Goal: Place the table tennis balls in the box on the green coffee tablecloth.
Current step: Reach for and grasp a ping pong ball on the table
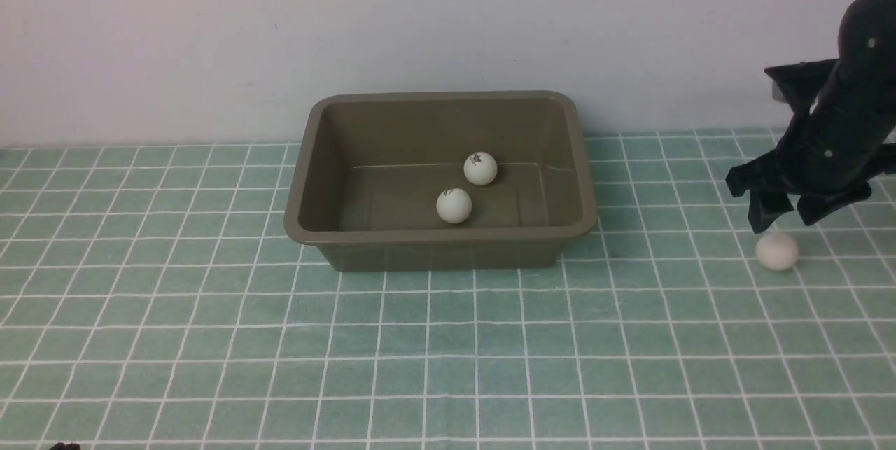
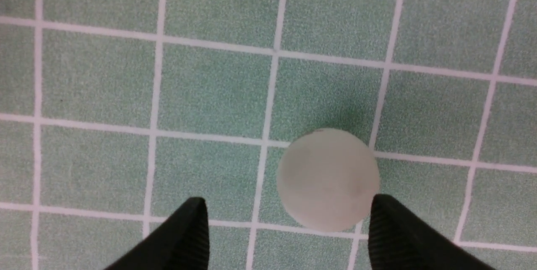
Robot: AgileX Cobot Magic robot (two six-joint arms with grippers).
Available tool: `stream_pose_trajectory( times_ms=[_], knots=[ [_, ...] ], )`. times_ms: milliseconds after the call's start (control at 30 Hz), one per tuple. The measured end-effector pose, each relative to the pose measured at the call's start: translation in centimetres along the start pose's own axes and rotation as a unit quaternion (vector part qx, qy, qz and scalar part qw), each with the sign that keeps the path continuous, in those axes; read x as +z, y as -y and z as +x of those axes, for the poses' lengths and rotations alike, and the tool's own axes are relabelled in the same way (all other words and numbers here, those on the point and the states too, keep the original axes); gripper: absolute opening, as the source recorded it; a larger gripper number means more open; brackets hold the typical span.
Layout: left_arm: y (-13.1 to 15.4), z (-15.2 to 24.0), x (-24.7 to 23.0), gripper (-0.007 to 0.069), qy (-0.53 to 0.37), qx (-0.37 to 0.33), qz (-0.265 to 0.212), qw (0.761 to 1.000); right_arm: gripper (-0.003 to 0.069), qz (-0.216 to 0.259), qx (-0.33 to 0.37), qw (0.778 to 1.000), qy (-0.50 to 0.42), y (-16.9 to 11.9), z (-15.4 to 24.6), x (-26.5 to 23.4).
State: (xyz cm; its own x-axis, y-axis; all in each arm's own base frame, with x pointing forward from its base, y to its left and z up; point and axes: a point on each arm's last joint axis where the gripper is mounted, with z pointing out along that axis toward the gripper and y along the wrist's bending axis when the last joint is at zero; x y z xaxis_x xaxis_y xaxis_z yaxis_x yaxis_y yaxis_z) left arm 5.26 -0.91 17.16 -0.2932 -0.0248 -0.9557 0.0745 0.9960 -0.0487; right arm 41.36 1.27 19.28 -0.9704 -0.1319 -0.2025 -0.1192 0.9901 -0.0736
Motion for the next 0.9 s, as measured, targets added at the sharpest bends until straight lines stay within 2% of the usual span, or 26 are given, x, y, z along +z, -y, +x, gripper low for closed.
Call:
stream_pose_trajectory(
  times_ms=[267, 433, 567, 633, 900],
  knots=[
    [0.0, 0.0, 0.0, -0.0004, 0.000, 0.000, 0.000, 1.000, 0.0468, 0.002, 0.028, 0.999, -0.018, 1.9, 0.3, 1.7],
    [0.0, 0.0, 0.0, -0.0004, 0.000, 0.000, 0.000, 1.000, 0.0466, -0.007, 0.035, 0.999, -0.027, 1.9, 0.4, 2.5],
    [0.0, 0.0, 0.0, -0.0004, 0.000, 0.000, 0.000, 1.000, 0.0391, -0.011, 0.038, 0.999, -0.024, 1.8, 0.3, 2.6],
    [0.0, 0.0, 0.0, -0.0004, 0.000, 0.000, 0.000, 1.000, 0.0316, -0.012, 0.039, 0.999, -0.024, 1.8, 0.3, 2.6],
    [0.0, 0.0, 0.0, -0.0004, 0.000, 0.000, 0.000, 1.000, 0.0304, -0.013, 0.039, 0.999, -0.024, 1.8, 0.3, 2.5]
  ],
)
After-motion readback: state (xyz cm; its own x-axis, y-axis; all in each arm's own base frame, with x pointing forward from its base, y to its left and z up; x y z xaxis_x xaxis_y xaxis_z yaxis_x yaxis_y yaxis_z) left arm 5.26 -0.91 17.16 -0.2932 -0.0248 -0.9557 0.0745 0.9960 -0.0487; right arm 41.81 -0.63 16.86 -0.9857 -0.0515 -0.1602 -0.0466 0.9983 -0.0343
